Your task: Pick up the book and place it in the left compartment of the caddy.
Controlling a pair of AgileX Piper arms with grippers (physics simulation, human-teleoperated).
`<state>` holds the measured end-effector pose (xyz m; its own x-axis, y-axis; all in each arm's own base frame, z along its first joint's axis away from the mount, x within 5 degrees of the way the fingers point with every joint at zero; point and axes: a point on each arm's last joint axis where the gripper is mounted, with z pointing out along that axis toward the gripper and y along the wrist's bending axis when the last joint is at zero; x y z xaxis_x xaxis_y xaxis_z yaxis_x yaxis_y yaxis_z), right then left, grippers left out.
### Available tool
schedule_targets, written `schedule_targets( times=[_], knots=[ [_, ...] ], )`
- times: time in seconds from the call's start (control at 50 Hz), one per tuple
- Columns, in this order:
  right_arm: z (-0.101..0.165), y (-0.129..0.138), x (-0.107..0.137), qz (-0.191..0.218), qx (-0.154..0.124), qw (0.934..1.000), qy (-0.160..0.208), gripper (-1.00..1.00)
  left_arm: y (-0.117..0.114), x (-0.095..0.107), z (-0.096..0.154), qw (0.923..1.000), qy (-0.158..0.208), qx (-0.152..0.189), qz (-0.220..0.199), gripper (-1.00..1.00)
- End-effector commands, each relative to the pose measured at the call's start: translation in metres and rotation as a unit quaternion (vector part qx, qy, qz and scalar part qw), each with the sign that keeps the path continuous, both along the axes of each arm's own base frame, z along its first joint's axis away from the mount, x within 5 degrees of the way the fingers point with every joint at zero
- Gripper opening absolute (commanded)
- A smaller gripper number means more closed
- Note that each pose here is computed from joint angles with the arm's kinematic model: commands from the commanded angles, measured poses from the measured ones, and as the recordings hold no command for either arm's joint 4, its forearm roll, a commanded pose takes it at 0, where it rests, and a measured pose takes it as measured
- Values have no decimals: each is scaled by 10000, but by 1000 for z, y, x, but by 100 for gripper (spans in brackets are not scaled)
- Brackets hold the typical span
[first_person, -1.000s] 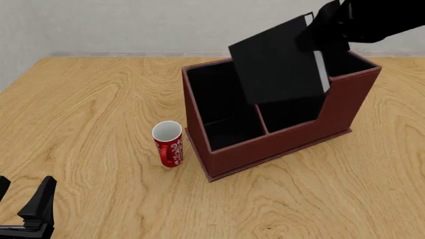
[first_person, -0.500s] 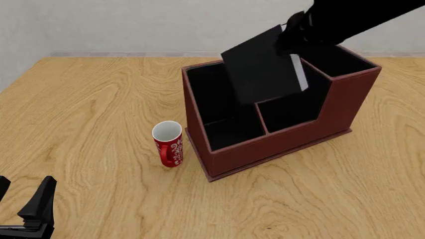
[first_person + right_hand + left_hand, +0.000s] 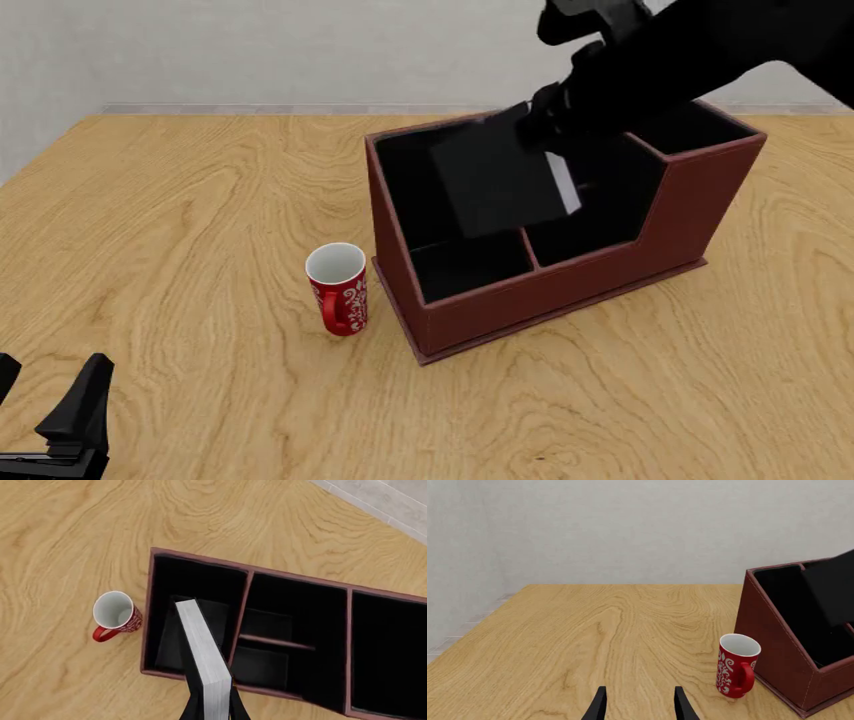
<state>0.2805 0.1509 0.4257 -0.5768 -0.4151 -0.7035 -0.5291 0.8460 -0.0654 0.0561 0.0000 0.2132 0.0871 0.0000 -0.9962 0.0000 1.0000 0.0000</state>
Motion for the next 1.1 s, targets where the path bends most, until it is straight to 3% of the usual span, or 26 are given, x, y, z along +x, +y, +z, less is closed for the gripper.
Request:
schedule_targets(
  times=[0.02, 0.46, 1.1],
  knots=[
    [-16, 5, 13, -112, 83, 9999, 45, -100, 0, 0, 0, 10000, 0, 0, 0, 100],
    [-49, 22, 29, -67, 45, 9998, 202, -100, 0, 0, 0, 10000, 0, 0, 0, 100],
    [-75, 32, 37, -65, 47, 9994, 331, -100, 0, 0, 0, 10000, 0, 0, 0, 100]
  ],
)
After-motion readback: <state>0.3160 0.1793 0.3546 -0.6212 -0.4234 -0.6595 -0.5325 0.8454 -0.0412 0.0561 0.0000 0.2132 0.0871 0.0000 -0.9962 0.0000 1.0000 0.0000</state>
